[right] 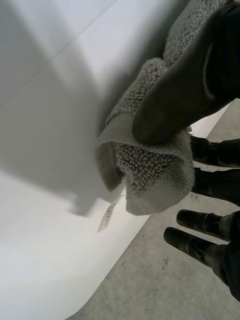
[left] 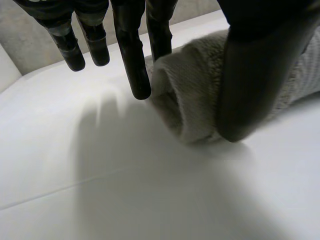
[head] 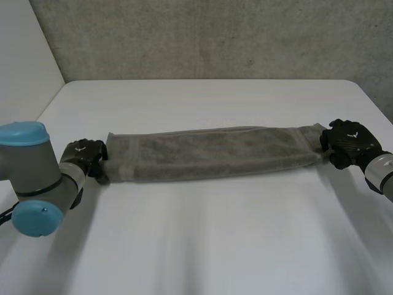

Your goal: Fold the towel.

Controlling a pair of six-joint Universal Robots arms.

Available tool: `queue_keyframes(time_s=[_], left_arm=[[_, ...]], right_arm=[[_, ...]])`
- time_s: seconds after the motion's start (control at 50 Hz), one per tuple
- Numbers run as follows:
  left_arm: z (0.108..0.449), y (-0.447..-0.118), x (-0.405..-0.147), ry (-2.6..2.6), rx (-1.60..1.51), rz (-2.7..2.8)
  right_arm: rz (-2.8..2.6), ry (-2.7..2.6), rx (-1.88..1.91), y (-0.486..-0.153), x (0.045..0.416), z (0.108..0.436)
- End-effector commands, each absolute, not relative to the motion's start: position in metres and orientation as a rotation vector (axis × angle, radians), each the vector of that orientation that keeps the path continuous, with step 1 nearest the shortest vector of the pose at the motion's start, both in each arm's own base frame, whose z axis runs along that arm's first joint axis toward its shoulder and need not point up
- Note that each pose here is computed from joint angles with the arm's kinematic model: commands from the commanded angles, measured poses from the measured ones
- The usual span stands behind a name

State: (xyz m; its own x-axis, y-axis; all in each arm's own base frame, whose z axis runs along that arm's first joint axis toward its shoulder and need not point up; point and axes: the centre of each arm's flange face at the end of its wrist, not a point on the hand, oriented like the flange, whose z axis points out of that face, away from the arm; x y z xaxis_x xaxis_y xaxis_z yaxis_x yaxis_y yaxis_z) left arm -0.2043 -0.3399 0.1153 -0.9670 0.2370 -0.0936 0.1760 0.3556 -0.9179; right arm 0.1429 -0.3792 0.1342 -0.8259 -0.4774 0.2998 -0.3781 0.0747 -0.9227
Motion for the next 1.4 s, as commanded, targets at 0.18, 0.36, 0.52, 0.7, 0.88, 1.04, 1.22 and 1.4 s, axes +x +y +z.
queue_keyframes(time_s=[0.18, 0.36, 0.52, 0.7, 0.88, 1.04, 1.22, 1.4], left_arm=[[0.119, -0.316, -0.215, -2.528, -0.440, 1.674], [0.128, -0.304, -0.213, -2.521, -0.442, 1.677], [0.132, -0.306, -0.209, -2.522, -0.425, 1.693], [0.140, -0.306, -0.206, -2.509, -0.413, 1.721], [0.145, -0.306, -0.206, -2.496, -0.409, 1.741], [0.145, -0.307, -0.201, -2.509, -0.392, 1.742], [0.149, -0.309, -0.194, -2.511, -0.359, 1.762], [0.147, -0.308, -0.193, -2.518, -0.360, 1.752]], right_arm=[[-1.955, 2.269, -1.017, -0.388, 0.122, 0.137], [-2.013, 2.313, -1.094, -0.396, 0.100, 0.138], [-2.046, 2.328, -1.106, -0.405, 0.083, 0.144], [-2.137, 2.307, -1.139, -0.413, 0.075, 0.169], [-2.170, 1.941, -1.311, -0.381, 0.177, 0.219], [-2.090, 1.575, -1.481, -0.322, 0.296, 0.227], [-1.924, 1.323, -1.598, -0.247, 0.401, 0.194], [-1.800, 1.276, -1.663, -0.216, 0.434, 0.145]])
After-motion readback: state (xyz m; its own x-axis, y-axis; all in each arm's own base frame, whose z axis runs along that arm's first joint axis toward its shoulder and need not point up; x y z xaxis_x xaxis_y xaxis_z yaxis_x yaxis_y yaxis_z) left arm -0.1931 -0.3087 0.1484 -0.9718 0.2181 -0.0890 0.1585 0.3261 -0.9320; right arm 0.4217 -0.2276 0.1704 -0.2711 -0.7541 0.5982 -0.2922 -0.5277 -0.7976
